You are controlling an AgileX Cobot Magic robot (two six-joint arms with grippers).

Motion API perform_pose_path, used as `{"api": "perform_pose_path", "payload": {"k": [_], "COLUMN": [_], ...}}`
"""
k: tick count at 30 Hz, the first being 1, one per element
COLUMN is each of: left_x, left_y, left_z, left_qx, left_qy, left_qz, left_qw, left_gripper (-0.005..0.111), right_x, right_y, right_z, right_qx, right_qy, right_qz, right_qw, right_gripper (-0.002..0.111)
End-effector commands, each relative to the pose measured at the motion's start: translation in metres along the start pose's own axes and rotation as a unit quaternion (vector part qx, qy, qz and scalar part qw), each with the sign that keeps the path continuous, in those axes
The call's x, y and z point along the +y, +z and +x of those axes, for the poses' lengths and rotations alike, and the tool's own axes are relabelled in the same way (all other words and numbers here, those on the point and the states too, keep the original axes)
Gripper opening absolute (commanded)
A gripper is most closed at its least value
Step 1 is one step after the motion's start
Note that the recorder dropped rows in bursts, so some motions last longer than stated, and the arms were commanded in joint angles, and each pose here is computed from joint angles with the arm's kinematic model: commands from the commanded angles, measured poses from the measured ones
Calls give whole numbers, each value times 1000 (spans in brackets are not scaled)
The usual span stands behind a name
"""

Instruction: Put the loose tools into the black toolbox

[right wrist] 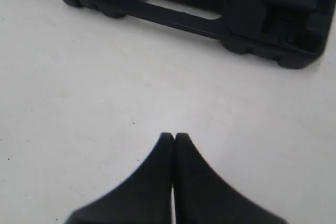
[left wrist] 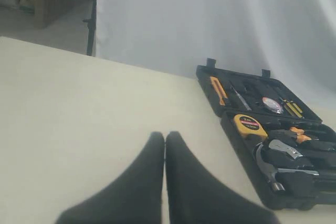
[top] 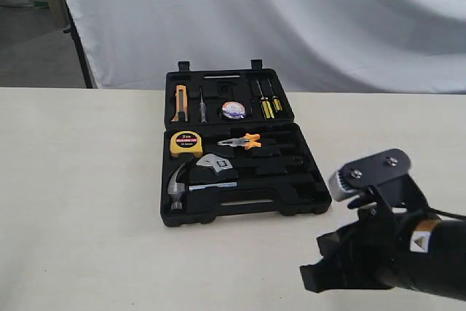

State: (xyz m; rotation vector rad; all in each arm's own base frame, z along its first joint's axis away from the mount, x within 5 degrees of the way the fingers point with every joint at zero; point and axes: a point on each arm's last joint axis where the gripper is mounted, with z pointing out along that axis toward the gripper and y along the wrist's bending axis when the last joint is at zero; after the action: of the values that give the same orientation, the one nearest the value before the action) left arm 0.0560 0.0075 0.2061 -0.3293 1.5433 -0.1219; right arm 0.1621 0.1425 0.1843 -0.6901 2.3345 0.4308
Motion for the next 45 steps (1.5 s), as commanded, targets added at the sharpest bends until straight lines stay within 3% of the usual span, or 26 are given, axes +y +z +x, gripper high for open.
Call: {"api": "perform_pose_path", "payload": {"k": [1,6,12,14,21,38,45], "left_x": [1,1,1,1,1,1,1], "left_y": [0,0,0,0,0,0,0], "left_z": [-2,-2,-2,-2,-2,-2,-2], "left_qx": [-10,-10,-10,-10,-10,-10,-10], "left_qy": [0,0,0,0,0,0,0], "left_qz": [-10,-10,-10,-10,-10,-10,-10], "left_qw": [1000,1000,1000,1000,1000,1000,1000], "left_gripper": [1,1,1,1,1,1,1], "right_x": [-10,-15,-22,-24,-16,-15,-34], "right_y": [-17,-37,-47,-52,-61,-74,-104], "right_z": [30,59,79,76,76,73,77], "right_qx": [-70,-105,-171,-221,-240,-283,-374], "right_qy": [28,84,92,95,25,36,82], "right_qz": [24,21,26,26,-7,-19,66], "right_qw": [997,991,981,970,970,958,921], "right_gripper": [0,0,0,0,0,0,0]}}
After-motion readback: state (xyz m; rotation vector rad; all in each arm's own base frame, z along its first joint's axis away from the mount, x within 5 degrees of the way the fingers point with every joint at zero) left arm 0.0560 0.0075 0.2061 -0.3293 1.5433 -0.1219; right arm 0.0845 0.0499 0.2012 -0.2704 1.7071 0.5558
